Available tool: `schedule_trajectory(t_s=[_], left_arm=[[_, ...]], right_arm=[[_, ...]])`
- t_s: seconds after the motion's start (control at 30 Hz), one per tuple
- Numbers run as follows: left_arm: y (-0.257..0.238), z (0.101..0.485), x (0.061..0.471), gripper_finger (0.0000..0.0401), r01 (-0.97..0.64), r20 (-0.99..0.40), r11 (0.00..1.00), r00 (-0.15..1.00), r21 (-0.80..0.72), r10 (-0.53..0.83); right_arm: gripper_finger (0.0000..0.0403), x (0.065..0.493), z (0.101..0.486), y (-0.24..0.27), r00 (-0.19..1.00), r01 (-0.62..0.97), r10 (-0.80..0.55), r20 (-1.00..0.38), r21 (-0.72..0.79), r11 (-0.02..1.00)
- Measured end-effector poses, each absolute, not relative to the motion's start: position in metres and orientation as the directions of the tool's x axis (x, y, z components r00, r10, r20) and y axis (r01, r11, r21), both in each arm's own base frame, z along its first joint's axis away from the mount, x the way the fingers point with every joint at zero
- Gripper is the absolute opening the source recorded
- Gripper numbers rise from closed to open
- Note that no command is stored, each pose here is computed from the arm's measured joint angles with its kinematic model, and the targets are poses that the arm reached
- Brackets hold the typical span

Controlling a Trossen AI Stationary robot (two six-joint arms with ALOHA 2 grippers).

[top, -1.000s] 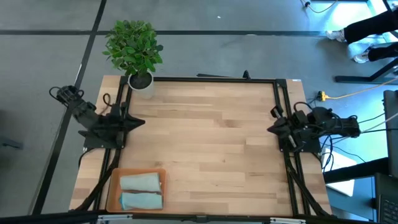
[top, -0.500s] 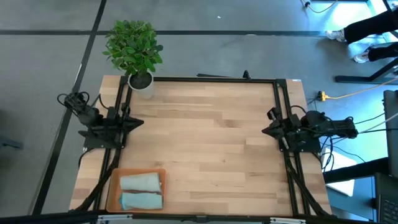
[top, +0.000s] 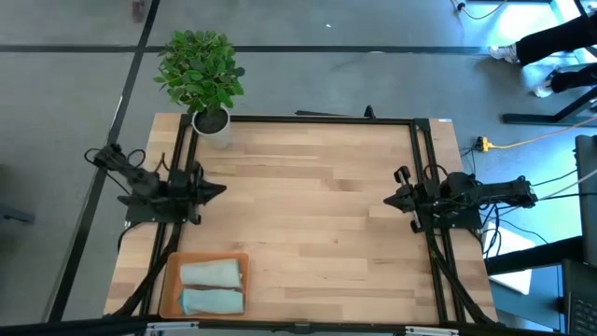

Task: Roll microfiber towels into tight, uniform cylinder then place into a basket
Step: Return to Home Position

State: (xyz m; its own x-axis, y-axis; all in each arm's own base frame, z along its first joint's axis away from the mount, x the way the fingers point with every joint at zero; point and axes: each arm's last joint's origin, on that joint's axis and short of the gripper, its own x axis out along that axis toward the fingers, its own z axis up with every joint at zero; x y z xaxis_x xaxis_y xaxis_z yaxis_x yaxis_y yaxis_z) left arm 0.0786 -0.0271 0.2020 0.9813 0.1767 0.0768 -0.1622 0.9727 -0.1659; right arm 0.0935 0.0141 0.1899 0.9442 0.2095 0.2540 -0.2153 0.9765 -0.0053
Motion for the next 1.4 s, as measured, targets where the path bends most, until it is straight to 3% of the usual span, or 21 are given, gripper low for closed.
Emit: schedule_trajectory(t_s=[0.2, 0.47, 1.4], left_arm=[[-0.028, 0.172, 0.087, 0.0, -0.202, 0.055, 0.968, 0.976, -0.148, 0.212], [-0.025, 0.172, 0.088, 0.0002, -0.244, 0.053, 0.969, 0.968, -0.041, 0.246], [-0.024, 0.171, 0.089, 0.0002, -0.282, 0.046, 0.959, 0.958, -0.034, 0.283]], right_arm=[[0.0005, 0.094, 0.188, 0.014, 0.95, -0.213, 0.21, 0.23, -0.009, 0.977], [0.0006, 0.095, 0.183, 0.014, 0.964, -0.191, 0.197, 0.178, -0.047, 0.98], [0.0007, 0.095, 0.183, 0.014, 0.964, -0.192, 0.197, 0.178, -0.045, 0.98]])
